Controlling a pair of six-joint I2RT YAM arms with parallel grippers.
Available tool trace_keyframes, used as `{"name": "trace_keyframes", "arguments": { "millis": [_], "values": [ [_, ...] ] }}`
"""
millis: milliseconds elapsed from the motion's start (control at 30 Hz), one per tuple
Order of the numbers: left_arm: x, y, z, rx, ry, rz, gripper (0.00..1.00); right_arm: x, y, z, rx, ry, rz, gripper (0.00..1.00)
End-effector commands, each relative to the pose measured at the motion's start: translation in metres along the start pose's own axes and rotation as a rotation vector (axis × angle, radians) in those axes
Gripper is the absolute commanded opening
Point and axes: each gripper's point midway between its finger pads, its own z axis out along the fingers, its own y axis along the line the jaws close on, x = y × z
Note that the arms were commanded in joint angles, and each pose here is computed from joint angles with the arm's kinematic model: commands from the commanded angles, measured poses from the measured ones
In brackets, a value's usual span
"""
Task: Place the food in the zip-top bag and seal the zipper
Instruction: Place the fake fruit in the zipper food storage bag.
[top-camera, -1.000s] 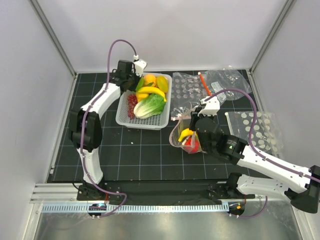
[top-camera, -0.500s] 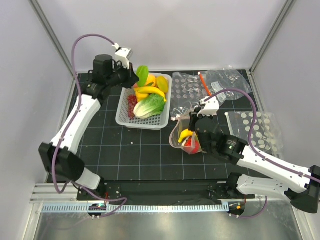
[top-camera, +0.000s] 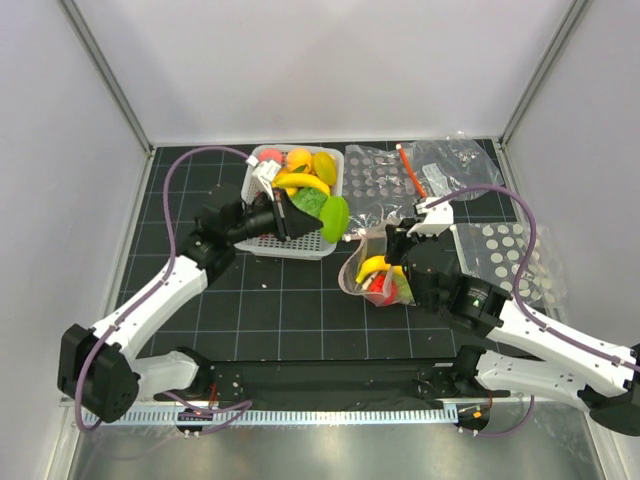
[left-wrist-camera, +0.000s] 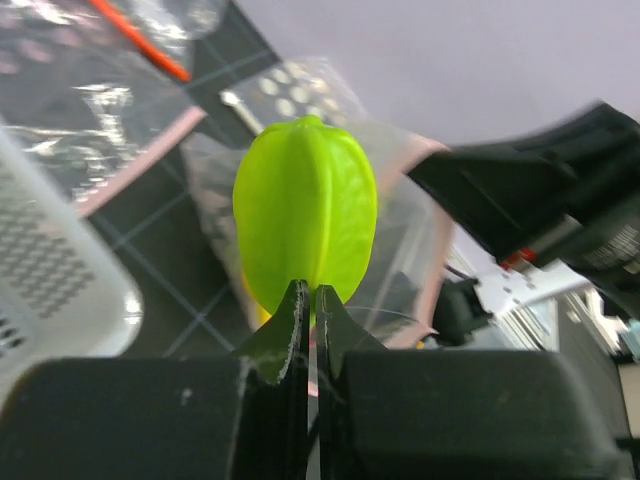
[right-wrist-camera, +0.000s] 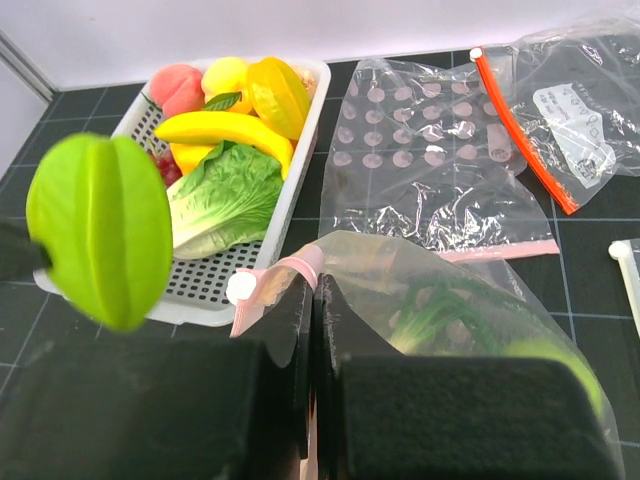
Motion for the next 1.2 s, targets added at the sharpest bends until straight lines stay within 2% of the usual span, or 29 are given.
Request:
{"name": "trace_keyframes", "arguments": {
  "millis": [0, 167, 467, 600, 833, 933, 967, 1033, 1067, 1167],
  "values": [
    [-0.025, -0.070, -0.007, 0.196, -0.127, 0.102, 0.00, -0.026, 0.006, -0.002, -0.022, -0.075, 0.112, 0.01],
    [-0.004, -0.093, -0.009, 0.249, -0.101, 0.158, 0.00, -0.025, 0.006, -0.001, -0.011, -0.069, 0.104, 0.01],
    [0.045, -0.083, 0.013, 0.266, 0.040, 0.266, 0.00, -0.036, 0.004, -0.010, -0.044, -0.090, 0.155, 0.01],
    [0.051, -0.074, 0.027, 0.236, 0.057, 0.282, 0.00, -0.040, 0.004, -0.015, -0.067, -0.097, 0.181, 0.01],
    [0.068, -0.083, 0.057, 0.205, 0.122, 0.321, 0.01, -0.043, -0.004, -0.017, -0.041, -0.121, 0.204, 0.01],
    [0.075, -0.082, 0.069, 0.140, 0.161, 0.313, 0.08, -0.042, -0.007, -0.016, -0.025, -0.125, 0.212, 0.01],
    [0.076, -0.080, 0.071, 0.120, 0.167, 0.301, 0.14, -0.042, -0.008, -0.016, -0.016, -0.128, 0.213, 0.01],
    [0.075, -0.079, 0.075, 0.075, 0.162, 0.256, 0.20, -0.042, -0.011, -0.016, -0.004, -0.132, 0.221, 0.01],
    [0.072, -0.078, 0.075, 0.055, 0.148, 0.243, 0.28, -0.042, -0.012, -0.016, 0.003, -0.135, 0.225, 0.01],
    [0.067, -0.081, 0.074, 0.025, 0.116, 0.239, 0.38, -0.043, -0.017, -0.016, 0.022, -0.145, 0.235, 0.01]
  ]
}}
